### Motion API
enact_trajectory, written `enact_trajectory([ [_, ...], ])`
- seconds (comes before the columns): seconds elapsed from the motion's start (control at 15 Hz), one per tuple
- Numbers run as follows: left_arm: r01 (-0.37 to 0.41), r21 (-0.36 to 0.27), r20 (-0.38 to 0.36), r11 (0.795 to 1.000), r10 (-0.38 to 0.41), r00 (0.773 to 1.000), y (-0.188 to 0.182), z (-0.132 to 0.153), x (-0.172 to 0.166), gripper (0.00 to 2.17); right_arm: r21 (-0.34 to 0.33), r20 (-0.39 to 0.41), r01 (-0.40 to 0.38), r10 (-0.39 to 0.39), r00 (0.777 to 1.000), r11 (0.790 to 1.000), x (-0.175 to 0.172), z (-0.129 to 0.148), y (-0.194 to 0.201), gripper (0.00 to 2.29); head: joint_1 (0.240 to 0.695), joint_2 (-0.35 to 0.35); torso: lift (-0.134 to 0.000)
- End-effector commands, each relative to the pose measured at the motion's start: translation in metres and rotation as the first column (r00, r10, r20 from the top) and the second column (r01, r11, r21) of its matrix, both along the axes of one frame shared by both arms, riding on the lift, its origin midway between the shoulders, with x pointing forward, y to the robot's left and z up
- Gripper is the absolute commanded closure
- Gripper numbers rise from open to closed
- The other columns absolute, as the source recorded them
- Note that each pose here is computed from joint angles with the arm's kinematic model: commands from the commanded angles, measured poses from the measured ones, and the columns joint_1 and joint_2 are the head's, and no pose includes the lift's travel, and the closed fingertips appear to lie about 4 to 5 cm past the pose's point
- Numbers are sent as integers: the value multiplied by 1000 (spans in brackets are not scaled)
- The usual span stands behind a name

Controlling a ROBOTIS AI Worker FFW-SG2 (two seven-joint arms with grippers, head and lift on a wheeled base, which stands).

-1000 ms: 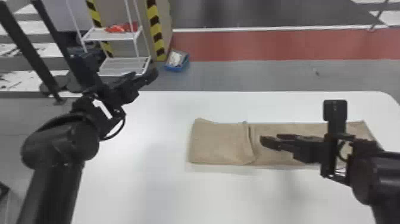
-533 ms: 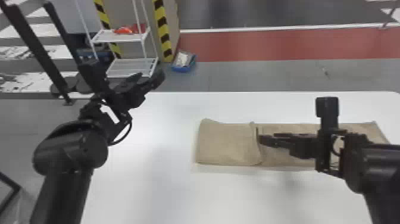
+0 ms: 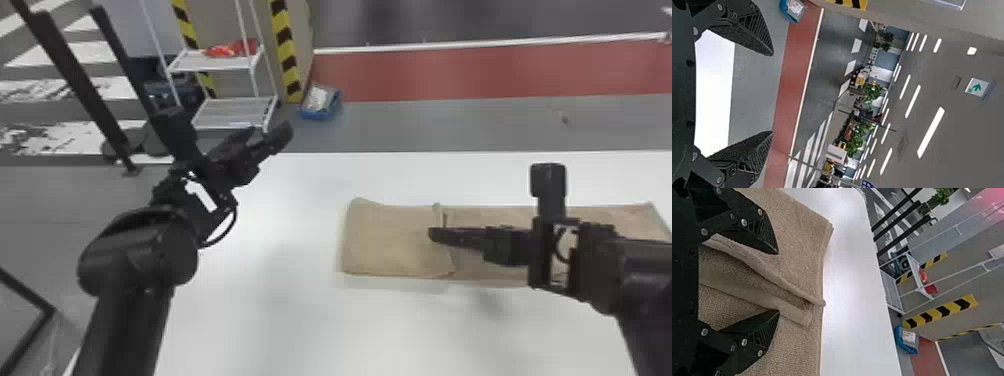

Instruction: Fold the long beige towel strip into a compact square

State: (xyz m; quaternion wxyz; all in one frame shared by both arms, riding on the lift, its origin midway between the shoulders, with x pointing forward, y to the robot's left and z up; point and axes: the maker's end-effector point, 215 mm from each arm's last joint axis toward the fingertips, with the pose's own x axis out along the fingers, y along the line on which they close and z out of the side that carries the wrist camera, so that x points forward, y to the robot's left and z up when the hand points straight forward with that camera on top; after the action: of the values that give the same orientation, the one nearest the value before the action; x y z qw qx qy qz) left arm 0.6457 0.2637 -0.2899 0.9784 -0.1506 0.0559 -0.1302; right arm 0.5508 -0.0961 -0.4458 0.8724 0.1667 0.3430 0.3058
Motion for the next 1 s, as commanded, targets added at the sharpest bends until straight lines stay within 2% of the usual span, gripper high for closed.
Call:
enact_trajectory([
  [0.0, 7, -9, -5, 1000, -7, 1000, -6, -4, -2, 208, 3, -18, -12, 12, 1000, 1000, -4, -3, 7, 471, 695, 151, -124],
  [0.13, 14, -8, -3, 1000, -14, 1000, -8, -3, -2, 208, -29, -12, -7, 7, 1000, 1000, -4, -5, 3, 475, 695, 152, -124],
  [0.27, 14, -9, -4, 1000, -14, 1000, -8, -4, -2, 208, -28, -6, -6, 6, 1000, 1000, -4, -5, 3, 758, 695, 147, -124],
  [0.47, 21, -11, -3, 1000, -21, 1000, -11, -3, -2, 205, -24, 19, -9, 10, 1000, 1000, -1, 2, 4, 1305, 695, 146, -124],
  [0.73, 16, -16, -3, 1000, -16, 1000, -8, -3, -2, 205, -24, 28, -9, 10, 1000, 1000, 0, 4, 4, 1305, 695, 145, -124],
  [0.8, 16, -16, -7, 1000, -16, 1000, -8, -5, -2, 205, -21, 32, -11, 12, 999, 1000, 0, 5, 5, 1389, 695, 146, -124],
  [0.93, 17, -17, -6, 1000, -17, 1000, -9, -4, -2, 205, -11, 38, -15, 15, 999, 1000, 0, 9, 6, 1396, 695, 147, -124],
])
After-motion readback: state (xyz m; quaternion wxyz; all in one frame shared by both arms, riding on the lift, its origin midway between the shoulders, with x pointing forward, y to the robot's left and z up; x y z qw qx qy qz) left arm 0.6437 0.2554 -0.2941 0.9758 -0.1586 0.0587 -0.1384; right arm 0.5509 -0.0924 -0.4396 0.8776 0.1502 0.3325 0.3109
